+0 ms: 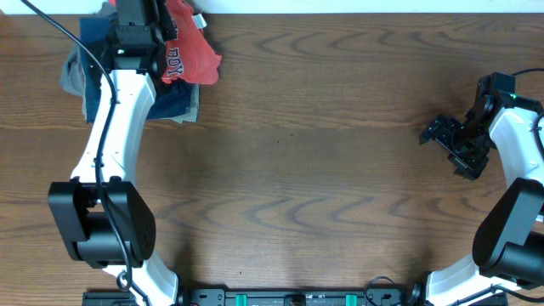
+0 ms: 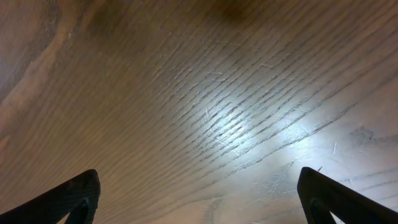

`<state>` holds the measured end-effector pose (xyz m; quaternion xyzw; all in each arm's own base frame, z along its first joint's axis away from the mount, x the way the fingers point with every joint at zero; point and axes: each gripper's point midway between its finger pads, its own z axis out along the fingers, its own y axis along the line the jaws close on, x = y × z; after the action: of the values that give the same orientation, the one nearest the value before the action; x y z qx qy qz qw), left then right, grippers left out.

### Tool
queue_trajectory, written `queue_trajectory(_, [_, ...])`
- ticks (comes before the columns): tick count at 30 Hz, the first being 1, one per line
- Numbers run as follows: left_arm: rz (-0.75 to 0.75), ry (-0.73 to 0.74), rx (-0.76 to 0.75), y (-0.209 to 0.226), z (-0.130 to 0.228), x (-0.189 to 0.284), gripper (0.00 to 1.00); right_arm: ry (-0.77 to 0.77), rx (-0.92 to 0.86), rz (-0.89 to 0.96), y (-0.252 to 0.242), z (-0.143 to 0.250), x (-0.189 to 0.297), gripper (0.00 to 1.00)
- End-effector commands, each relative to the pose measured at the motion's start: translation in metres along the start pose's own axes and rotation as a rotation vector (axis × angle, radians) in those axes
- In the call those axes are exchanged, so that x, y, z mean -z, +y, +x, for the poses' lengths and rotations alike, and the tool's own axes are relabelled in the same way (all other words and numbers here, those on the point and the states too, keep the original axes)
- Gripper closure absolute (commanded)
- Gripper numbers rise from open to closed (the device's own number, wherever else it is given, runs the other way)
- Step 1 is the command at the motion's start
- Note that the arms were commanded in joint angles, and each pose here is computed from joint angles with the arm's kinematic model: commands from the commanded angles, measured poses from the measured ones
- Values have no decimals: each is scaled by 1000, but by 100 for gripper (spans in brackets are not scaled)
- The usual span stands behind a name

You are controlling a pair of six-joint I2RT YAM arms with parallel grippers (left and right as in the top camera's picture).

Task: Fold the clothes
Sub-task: 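Lower the red shirt onto the stack and open the left gripper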

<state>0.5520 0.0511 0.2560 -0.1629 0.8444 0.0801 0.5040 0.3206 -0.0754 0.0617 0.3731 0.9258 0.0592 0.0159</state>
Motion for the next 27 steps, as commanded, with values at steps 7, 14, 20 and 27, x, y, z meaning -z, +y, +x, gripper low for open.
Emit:
queue_trajectory(7, [-133, -50, 80, 65, -24, -11, 88, -18, 10, -5, 1, -4, 5, 1])
queue_trajectory(14, [-201, -18, 103, 104, -13, -29, 83, -18, 11, -6, 1, -4, 5, 1])
queue_trajectory(20, [-239, 61, 96, 120, 19, -54, 78, -18, 10, -5, 1, -4, 5, 1])
queue_trajectory(27, [-285, 116, 80, 143, 43, -73, 78, -18, 10, -5, 1, -4, 5, 1])
